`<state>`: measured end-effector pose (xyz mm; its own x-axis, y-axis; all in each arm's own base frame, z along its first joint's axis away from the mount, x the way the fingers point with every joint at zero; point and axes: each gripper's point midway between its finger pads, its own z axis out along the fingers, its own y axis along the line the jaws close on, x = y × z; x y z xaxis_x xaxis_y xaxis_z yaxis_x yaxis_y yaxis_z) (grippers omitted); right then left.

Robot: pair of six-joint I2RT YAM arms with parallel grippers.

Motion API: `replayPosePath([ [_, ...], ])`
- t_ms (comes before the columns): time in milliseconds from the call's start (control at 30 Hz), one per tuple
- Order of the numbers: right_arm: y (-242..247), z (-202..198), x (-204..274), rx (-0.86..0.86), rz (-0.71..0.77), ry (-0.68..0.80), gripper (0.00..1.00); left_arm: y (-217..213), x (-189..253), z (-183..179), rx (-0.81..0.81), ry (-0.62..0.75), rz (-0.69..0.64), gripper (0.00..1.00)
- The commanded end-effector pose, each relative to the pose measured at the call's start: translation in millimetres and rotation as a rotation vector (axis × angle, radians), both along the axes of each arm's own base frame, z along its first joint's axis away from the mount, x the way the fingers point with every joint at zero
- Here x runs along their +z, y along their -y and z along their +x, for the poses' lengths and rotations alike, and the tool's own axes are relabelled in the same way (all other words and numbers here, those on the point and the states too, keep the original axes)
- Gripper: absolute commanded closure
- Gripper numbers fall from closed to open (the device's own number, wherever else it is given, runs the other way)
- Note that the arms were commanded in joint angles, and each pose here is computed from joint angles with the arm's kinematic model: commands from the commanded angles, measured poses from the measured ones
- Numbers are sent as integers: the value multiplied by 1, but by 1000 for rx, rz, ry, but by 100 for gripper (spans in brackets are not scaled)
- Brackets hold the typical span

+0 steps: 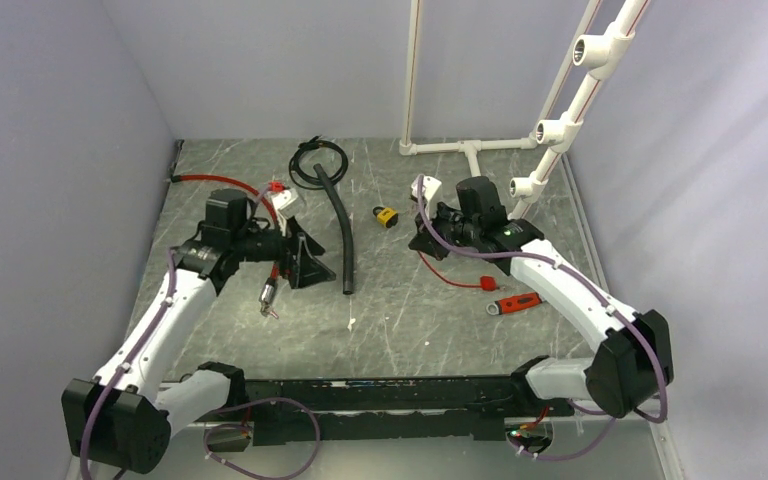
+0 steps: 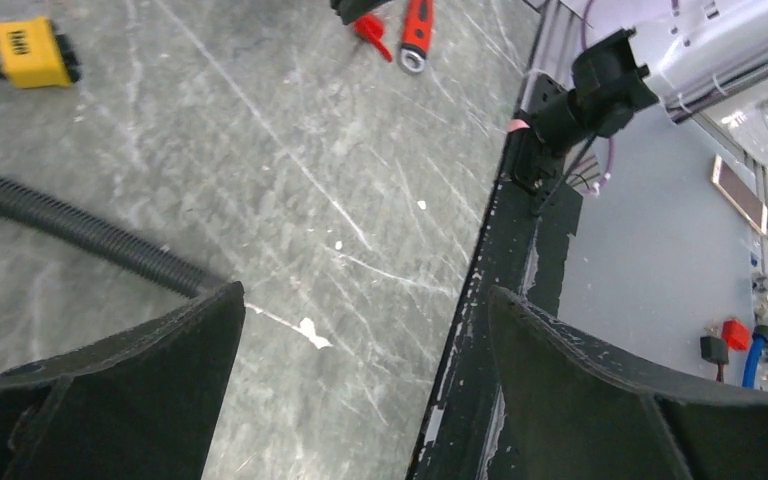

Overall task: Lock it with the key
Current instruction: Pick up the lock from the center of the board.

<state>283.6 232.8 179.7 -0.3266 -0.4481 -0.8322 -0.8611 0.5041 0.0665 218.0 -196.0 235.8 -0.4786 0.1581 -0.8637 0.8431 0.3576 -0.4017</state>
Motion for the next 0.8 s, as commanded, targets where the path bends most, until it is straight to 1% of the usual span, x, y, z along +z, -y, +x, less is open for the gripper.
replayPosePath([
  [0,-27,-3,72,-7,223,58,100,30,11,1,-32,29,-66,6],
  [100,-31,-4,94,-32,296,63,100,51,10,1,-52,24,-88,7],
  [267,-36,0,122,-88,399,48,100,73,2,15,-7,2,-93,9],
  [433,-41,6,135,-153,459,40,100,92,-1,23,-7,16,-104,7],
  [567,-42,14,142,-229,511,40,100,108,4,38,33,31,-122,7],
  [700,-45,15,142,-273,546,10,100,121,12,58,103,38,-147,12],
  [767,-47,17,145,-288,564,13,100,127,16,62,104,33,-169,16],
])
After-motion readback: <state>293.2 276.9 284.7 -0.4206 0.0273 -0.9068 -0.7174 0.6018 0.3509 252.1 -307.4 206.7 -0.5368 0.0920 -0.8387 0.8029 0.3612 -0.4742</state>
